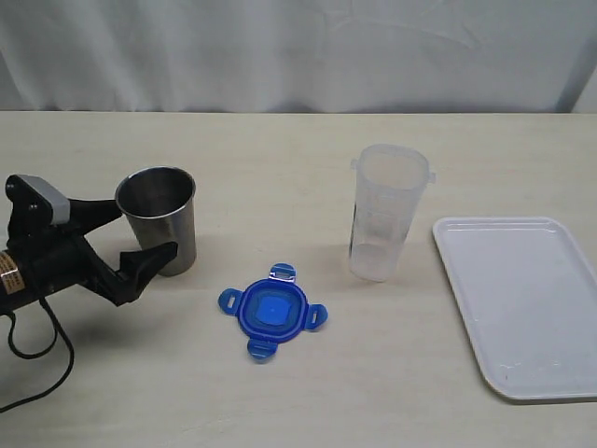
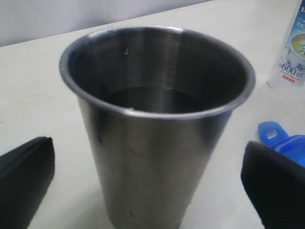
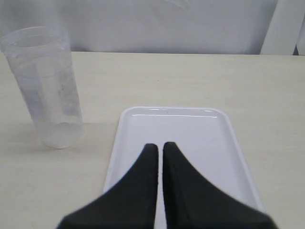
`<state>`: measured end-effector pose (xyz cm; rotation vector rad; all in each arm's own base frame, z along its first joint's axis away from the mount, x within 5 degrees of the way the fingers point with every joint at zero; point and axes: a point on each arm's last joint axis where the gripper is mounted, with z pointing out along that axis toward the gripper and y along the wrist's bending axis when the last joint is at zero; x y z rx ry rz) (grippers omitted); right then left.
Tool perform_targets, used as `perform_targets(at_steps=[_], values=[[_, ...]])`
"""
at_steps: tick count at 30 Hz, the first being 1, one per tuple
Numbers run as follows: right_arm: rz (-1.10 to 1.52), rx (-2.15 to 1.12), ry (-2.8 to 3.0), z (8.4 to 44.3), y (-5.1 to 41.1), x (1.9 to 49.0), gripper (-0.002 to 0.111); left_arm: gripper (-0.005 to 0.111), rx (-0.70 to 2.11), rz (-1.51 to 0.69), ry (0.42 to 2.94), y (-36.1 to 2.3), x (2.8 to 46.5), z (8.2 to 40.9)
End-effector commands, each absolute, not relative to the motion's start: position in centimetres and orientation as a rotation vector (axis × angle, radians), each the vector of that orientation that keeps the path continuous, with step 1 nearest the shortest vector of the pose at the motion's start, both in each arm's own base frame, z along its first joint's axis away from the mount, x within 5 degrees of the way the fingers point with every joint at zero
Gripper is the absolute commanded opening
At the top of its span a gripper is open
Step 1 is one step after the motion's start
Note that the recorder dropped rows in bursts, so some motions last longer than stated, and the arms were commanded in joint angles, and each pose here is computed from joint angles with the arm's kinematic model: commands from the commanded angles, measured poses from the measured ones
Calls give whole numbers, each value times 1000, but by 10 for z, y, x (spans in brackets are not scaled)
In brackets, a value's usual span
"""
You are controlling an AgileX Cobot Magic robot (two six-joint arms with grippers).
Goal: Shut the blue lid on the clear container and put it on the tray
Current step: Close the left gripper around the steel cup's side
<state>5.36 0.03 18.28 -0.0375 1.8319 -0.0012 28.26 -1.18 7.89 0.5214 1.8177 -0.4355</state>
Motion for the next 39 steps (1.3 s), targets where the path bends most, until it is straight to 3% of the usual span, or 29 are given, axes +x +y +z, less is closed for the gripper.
perform_targets(at_steps=[1,14,28,39], values=[[-1,-33,1827,182,0,53,4,102,531,-477,1801,-13,293,73],[-1,-33,1827,182,0,53,4,102,562,-569,1787,-13,319,57],[-1,-33,1827,182,0,53,4,102,704,-554,1741,-42,346,61],[-1,-33,1827,182,0,53,4,102,682,-541,1749,-41,347,61]])
